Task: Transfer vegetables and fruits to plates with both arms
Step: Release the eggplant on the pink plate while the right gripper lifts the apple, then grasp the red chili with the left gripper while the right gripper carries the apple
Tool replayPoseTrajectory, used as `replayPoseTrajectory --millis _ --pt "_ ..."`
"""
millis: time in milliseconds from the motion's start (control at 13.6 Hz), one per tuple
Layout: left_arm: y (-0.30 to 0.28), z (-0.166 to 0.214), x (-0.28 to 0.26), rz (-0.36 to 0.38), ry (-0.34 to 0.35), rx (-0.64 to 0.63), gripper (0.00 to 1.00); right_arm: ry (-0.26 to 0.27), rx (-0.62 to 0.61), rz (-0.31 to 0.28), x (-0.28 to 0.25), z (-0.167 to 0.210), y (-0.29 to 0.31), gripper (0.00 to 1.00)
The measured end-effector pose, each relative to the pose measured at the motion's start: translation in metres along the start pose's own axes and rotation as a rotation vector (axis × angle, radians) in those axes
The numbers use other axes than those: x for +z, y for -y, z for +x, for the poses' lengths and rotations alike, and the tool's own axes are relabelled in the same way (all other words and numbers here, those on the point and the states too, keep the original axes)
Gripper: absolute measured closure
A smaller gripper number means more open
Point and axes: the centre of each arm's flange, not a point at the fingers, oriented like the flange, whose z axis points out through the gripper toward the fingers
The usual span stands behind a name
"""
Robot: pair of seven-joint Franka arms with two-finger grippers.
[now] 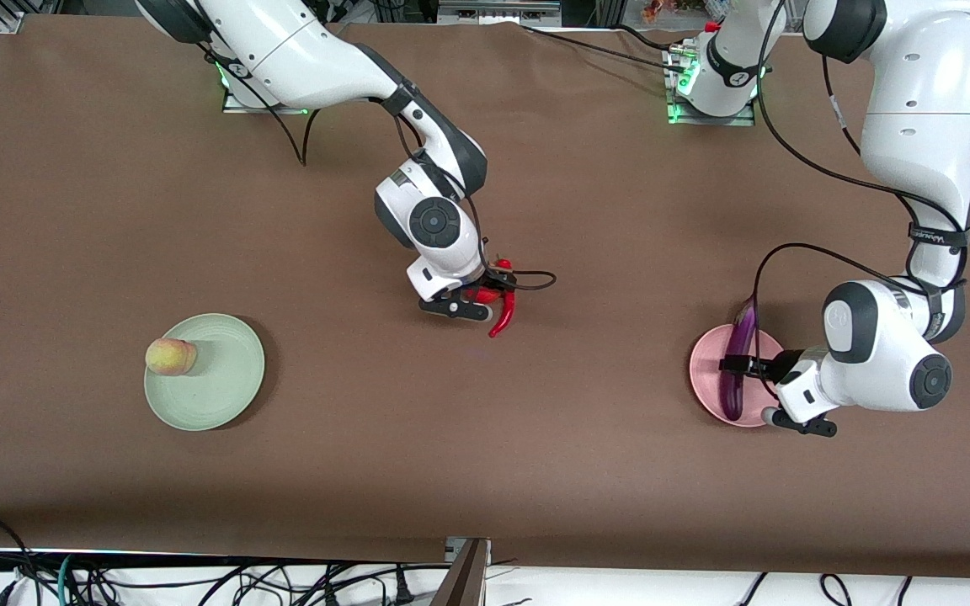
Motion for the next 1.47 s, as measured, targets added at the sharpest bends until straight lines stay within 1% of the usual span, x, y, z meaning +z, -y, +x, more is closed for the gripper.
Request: replayPoseTrajectory --millis 147,220,293,440,587,733,807,1027,1174,1320,1467 --pt "-0.028 0.002 0.001 -0.015 0.009 -0.056 0.00 -0.003 0.004 0.004 0.000 0.001 0.000 0.04" --pt "-0.045 0.003 0.003 -0.050 0.017 -0.102 0.00 -0.007 0.007 0.007 -0.001 0.002 0.000 0.13" --pt "-0.063 0.003 0.006 -0.090 0.035 -0.169 0.00 -0.008 0.009 0.007 -0.001 0.002 0.000 0.14" --pt "-0.100 0.002 0.014 -0.130 0.074 -0.290 0.00 -0.013 0.012 0.010 -0.002 0.004 -0.001 0.14" --pt "-0.145 0.001 0.020 -0.152 0.106 -0.379 0.00 -0.031 0.024 0.017 -0.010 0.015 -0.005 0.14" --pt "-0.195 -0.004 0.032 -0.138 0.137 -0.469 0.00 -0.042 0.039 0.012 -0.033 0.040 -0.021 0.14" --pt "-0.219 -0.007 0.039 -0.126 0.138 -0.497 0.00 -0.036 0.011 -0.006 -0.049 0.055 -0.035 0.14" --pt "-0.297 -0.020 0.068 -0.096 0.122 -0.564 0.00 0.013 -0.133 -0.068 -0.103 0.111 -0.107 0.15" --pt "-0.348 -0.037 0.097 -0.076 0.108 -0.620 0.00 0.041 -0.240 -0.081 -0.127 0.155 -0.174 0.15" --pt "-0.391 -0.058 0.133 -0.060 0.089 -0.634 0.00 0.066 -0.333 -0.078 -0.139 0.196 -0.249 0.15" --pt "-0.407 -0.069 0.159 -0.043 0.089 -0.630 0.00 0.077 -0.390 -0.079 -0.143 0.222 -0.316 0.15"
